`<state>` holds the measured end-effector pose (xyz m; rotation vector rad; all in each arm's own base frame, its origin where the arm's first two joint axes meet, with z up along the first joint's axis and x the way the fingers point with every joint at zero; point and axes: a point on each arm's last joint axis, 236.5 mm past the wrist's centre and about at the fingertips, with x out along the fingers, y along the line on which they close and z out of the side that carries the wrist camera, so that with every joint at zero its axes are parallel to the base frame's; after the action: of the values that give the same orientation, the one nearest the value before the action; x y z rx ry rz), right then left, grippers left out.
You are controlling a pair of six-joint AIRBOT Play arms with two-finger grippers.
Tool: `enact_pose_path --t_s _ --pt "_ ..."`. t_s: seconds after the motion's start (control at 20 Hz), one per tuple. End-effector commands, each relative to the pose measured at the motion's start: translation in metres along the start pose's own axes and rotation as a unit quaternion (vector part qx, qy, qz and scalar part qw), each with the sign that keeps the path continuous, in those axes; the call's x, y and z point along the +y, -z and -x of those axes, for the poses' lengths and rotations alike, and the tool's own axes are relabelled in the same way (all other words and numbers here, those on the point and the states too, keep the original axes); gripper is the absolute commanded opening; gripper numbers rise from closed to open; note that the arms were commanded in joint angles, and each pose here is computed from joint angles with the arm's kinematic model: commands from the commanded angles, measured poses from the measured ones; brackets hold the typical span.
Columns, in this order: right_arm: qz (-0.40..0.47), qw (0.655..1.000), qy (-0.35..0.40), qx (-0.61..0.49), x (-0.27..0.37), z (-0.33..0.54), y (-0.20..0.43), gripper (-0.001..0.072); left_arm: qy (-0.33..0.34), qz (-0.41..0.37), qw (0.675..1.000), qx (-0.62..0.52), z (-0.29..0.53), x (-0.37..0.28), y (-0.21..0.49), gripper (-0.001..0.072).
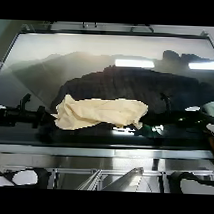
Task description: Fold the shirts.
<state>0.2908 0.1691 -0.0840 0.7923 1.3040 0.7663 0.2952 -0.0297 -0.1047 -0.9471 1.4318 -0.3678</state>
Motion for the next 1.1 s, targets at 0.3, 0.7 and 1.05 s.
enact_pose_path --t_s 0.3,0.7,1.05 --pt "0.147 0.95 -0.26 -0.09 0.178 0.121 -0.02 0.0021 0.3 -0.137 0.944 0.021 0.089 -0.195 0.041 0.0017" --pt "0.447 0.711 -0.309 -0.447 0.397 0.336 0.038 0.0022 0.575 -0.46 0.619 -0.273 0.34 -0.38 0.217 0.0022" --pt "0.49 0.693 -0.187 -0.495 0.427 0.337 0.029 0.0022 0.385 -0.51 0.698 -0.325 0.33 -0.403 0.191 0.0021"
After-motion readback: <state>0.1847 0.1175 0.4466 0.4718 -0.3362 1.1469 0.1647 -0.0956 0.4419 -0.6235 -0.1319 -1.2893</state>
